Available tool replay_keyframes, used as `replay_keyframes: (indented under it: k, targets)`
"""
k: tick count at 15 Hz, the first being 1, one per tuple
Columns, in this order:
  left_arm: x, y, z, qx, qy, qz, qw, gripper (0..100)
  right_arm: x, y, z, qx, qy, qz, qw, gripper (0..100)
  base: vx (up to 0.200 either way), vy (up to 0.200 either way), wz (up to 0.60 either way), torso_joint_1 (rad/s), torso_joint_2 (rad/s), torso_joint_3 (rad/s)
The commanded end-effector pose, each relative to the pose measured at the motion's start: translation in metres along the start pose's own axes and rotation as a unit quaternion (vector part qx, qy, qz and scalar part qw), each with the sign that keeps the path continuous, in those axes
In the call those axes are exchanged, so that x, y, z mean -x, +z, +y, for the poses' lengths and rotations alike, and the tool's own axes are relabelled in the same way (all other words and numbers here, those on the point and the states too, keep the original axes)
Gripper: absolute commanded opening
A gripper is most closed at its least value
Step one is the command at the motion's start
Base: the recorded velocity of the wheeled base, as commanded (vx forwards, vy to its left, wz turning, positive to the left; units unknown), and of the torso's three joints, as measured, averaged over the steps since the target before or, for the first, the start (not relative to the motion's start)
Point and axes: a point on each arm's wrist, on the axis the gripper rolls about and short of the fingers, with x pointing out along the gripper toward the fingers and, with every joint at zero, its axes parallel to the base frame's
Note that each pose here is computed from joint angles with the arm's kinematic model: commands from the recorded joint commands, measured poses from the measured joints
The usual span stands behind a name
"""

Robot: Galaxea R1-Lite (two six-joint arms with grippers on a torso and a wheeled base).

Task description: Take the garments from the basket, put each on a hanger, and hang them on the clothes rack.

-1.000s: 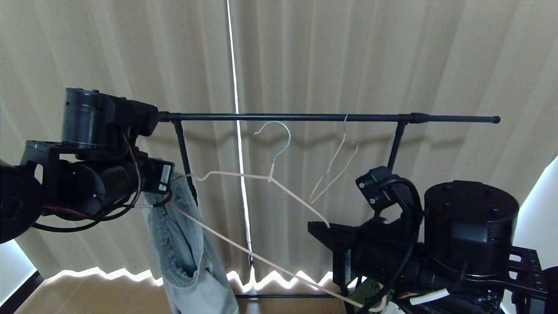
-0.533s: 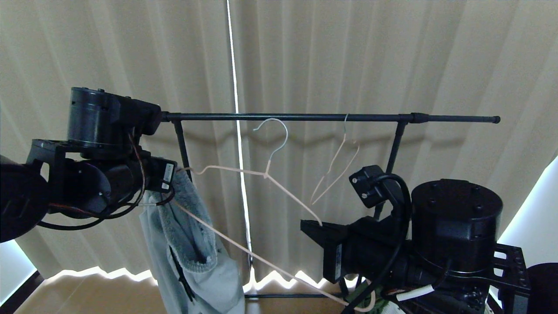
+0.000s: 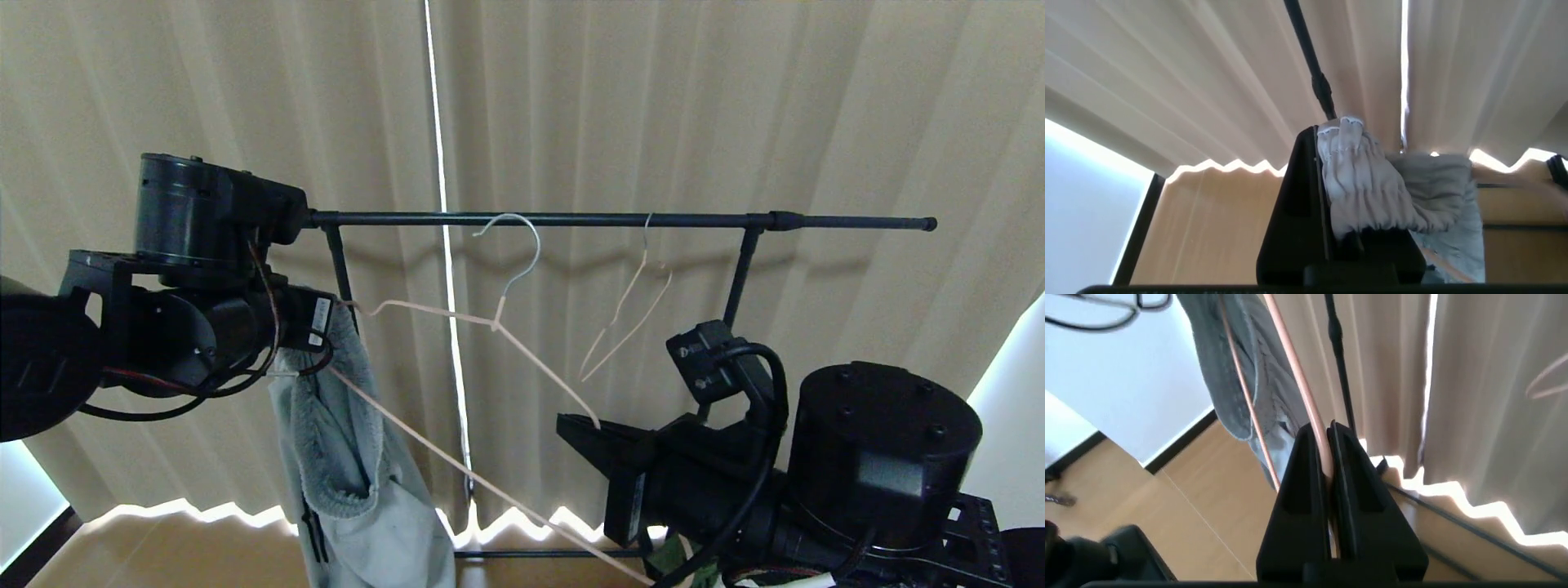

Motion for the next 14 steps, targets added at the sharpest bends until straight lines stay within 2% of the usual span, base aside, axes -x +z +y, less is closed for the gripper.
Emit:
replay_keyframes:
  k: [1,5,8,12,14]
  targets:
    - [0.002,0.000,0.001,0.001,0.000,-0.001,1.0000,0,-0.010,-0.009,-0.002,0.003,-0.008,0.017,0.9998,0,0.000,0.000,0.00,0.000,0.00,0.000]
    - [0.013,0.001,0.000,0.000,-0.010,-0.013,0.9999,0,-0.031,-0.016,-0.003,0.006,-0.014,0.028,0.9995,0,0.000,0.000,0.00,0.000,0.00,0.000]
    - [0.030,-0.003,-0.010,-0.013,-0.038,-0.024,0.9989,0,-0.037,-0.016,-0.002,0.005,-0.014,0.026,0.9995,0,0.000,0.000,0.00,0.000,0.00,0.000]
    - [0.059,0.000,-0.028,-0.034,-0.091,-0.058,0.9936,0,-0.038,-0.016,-0.001,0.006,-0.013,0.027,0.9995,0,0.000,0.000,0.00,0.000,0.00,0.000]
    - [0.076,0.002,-0.041,-0.045,-0.127,-0.077,0.9879,0,-0.038,-0.016,-0.002,0.006,-0.014,0.028,0.9995,0,0.000,0.000,0.00,0.000,0.00,0.000]
